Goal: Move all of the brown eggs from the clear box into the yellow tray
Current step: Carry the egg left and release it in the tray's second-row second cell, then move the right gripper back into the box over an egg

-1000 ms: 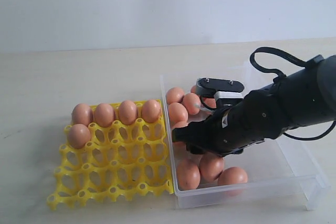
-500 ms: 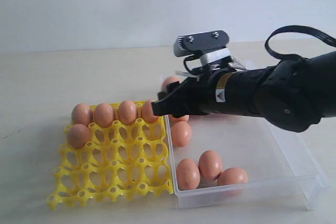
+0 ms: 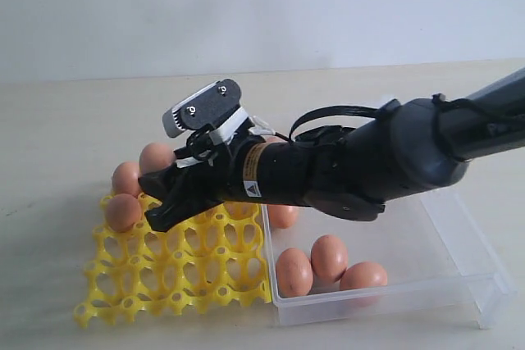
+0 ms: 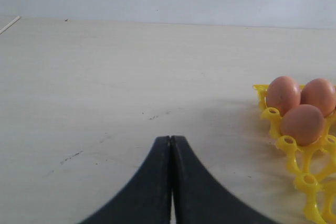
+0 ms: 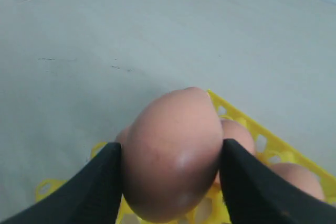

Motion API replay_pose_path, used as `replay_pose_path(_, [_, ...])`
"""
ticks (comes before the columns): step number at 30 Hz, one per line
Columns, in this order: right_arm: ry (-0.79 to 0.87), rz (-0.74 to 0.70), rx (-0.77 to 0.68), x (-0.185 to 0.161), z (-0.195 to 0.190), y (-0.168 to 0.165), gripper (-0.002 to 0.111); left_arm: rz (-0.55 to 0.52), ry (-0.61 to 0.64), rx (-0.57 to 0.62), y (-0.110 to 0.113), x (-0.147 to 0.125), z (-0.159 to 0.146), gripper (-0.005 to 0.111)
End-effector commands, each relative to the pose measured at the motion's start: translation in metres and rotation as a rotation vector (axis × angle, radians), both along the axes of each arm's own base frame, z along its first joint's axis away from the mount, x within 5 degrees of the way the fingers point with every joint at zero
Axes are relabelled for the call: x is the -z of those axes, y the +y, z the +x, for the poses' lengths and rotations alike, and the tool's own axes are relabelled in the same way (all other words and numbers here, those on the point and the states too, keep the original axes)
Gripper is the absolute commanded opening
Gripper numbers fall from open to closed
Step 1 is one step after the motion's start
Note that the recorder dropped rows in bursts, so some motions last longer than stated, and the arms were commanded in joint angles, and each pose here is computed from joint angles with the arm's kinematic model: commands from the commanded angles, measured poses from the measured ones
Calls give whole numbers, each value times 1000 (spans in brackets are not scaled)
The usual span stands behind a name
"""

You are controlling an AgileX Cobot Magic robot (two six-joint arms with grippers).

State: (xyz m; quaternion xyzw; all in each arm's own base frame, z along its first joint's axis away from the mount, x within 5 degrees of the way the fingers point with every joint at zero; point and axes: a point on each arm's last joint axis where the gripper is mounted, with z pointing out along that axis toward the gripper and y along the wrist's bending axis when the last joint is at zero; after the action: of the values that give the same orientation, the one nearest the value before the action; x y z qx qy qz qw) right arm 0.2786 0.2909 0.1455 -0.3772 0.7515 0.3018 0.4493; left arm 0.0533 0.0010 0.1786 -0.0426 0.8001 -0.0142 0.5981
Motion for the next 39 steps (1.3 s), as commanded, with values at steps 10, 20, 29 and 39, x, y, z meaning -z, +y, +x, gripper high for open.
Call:
replay_pose_path(10, [80, 22, -1, 25, 15, 18, 0, -9, -20, 4, 0, -3, 0, 0])
replay_pose_path(20, [136, 26, 53, 27, 18, 14, 50, -9, -20, 4, 0, -3, 0, 0])
replay_pose_path(29, [168, 46, 81, 15, 19, 12, 65, -9, -20, 4, 0, -3, 0, 0])
replay_pose_path(39, [142, -317, 456, -84, 7, -53, 22, -9, -20, 4, 0, -3, 0, 0])
